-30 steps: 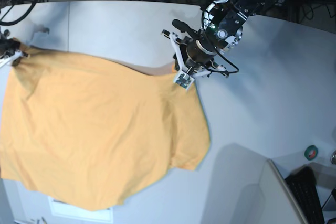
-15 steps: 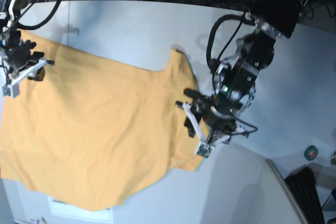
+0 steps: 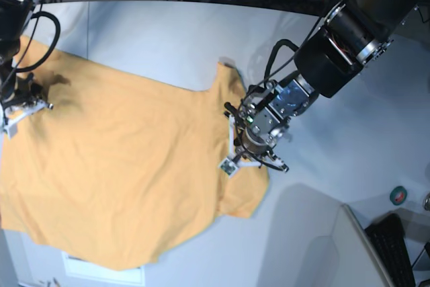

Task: Layout the t-shirt on the table in an organized manner, then fold the t-shirt properly
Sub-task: 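Lay the shirt flat and release it from both grippers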

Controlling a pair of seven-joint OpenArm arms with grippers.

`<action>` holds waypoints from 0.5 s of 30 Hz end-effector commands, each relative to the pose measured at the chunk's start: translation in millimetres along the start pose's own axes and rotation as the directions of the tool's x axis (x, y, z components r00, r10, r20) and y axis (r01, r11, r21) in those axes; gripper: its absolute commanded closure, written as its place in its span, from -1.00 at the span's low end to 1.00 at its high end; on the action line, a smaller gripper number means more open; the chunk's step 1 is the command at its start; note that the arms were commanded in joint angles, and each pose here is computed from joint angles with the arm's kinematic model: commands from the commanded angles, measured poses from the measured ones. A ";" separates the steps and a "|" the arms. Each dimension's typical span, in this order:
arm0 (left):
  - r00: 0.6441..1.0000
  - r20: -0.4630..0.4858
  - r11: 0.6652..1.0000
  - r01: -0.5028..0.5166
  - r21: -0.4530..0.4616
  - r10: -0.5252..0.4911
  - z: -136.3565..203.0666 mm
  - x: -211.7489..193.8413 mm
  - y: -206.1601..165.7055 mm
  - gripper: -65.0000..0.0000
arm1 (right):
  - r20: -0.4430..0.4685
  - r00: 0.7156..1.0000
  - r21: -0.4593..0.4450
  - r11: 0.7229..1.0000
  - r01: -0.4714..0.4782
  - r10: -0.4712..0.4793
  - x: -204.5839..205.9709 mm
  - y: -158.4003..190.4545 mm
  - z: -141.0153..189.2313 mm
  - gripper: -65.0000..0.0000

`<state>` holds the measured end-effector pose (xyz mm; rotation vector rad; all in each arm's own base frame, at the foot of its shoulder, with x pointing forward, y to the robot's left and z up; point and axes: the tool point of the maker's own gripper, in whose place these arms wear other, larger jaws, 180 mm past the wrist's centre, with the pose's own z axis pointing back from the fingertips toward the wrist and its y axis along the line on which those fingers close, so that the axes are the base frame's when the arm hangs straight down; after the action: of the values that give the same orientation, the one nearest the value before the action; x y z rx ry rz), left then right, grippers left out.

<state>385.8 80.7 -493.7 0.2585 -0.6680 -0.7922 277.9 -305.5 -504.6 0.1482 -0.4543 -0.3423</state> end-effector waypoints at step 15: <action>0.998 0.033 0.954 0.058 -0.294 -0.050 98.2 -41.7 -123.8 1.00 | 0.053 0.959 0.163 0.945 -0.284 0.279 62.6 141.6 -49.5 1.00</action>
<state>231.6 33.1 -494.9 0.0113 -0.5672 -0.9339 384.2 -192.4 -502.7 0.2296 -0.5109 -0.0372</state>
